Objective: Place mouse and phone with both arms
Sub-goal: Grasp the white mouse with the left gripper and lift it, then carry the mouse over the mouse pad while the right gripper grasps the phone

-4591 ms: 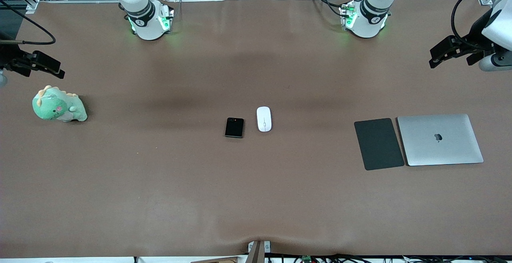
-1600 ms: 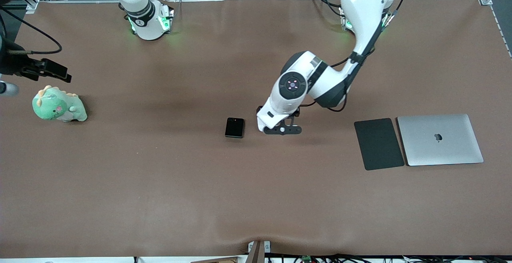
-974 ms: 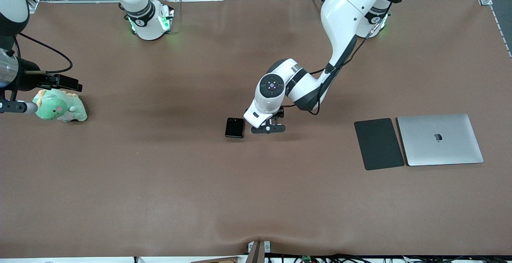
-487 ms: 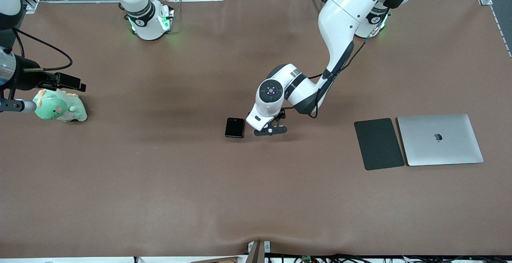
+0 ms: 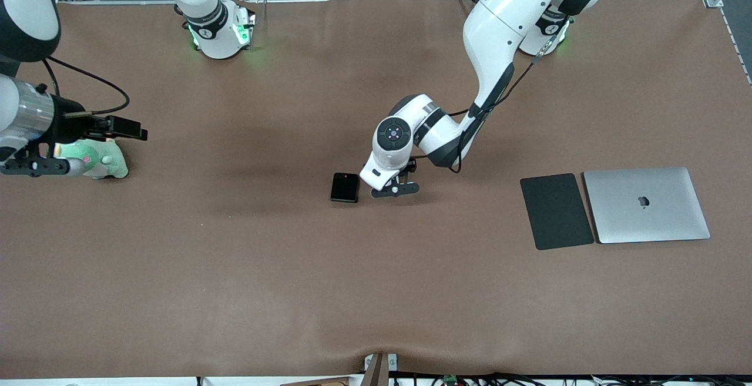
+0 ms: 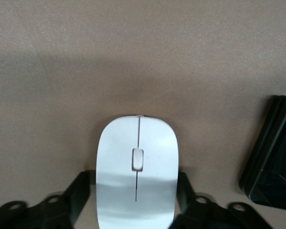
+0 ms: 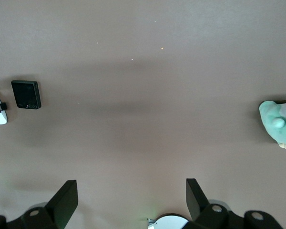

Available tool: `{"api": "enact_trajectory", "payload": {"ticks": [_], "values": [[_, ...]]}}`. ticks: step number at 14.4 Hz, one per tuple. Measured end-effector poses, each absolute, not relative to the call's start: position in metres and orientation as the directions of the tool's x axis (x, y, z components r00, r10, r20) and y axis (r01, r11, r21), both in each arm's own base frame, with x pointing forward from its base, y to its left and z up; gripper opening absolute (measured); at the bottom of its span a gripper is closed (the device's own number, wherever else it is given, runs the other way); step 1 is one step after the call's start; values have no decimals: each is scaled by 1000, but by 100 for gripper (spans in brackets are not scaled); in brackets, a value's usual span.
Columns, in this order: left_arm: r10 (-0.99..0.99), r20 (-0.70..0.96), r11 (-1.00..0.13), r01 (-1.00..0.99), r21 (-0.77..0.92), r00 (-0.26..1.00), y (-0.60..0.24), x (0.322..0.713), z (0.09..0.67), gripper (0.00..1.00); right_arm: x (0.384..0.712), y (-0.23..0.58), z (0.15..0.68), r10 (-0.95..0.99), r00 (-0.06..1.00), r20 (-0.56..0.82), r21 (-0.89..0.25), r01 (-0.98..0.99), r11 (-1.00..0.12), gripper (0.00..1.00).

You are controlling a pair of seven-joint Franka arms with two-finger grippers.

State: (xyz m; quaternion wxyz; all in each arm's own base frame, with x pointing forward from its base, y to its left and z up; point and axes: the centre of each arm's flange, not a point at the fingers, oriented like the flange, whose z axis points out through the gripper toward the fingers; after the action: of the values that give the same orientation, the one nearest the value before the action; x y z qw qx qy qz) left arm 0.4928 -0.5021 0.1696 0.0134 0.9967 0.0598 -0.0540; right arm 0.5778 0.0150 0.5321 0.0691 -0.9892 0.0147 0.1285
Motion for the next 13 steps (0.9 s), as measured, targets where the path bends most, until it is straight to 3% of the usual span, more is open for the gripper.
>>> {"api": "enact_trajectory", "payload": {"ticks": [1, 2, 8, 13], "values": [[118, -107, -992, 121, 21, 987, -502, 493, 170, 63, 579, 21, 527, 1, 964, -265, -134, -36, -990, 100], [118, -106, -992, 121, 23, 987, -503, 494, 171, 61, 580, 31, 523, 17, 962, -272, -134, -20, -991, 100], [122, -59, -992, 124, 37, 991, -497, 514, 191, 61, 589, 79, 489, 89, 948, -305, -134, 50, -990, 100], [149, -6, -988, 149, 51, 989, -437, 571, 277, 61, 610, 120, 434, 122, 947, -298, -173, 73, -982, 100]]}}
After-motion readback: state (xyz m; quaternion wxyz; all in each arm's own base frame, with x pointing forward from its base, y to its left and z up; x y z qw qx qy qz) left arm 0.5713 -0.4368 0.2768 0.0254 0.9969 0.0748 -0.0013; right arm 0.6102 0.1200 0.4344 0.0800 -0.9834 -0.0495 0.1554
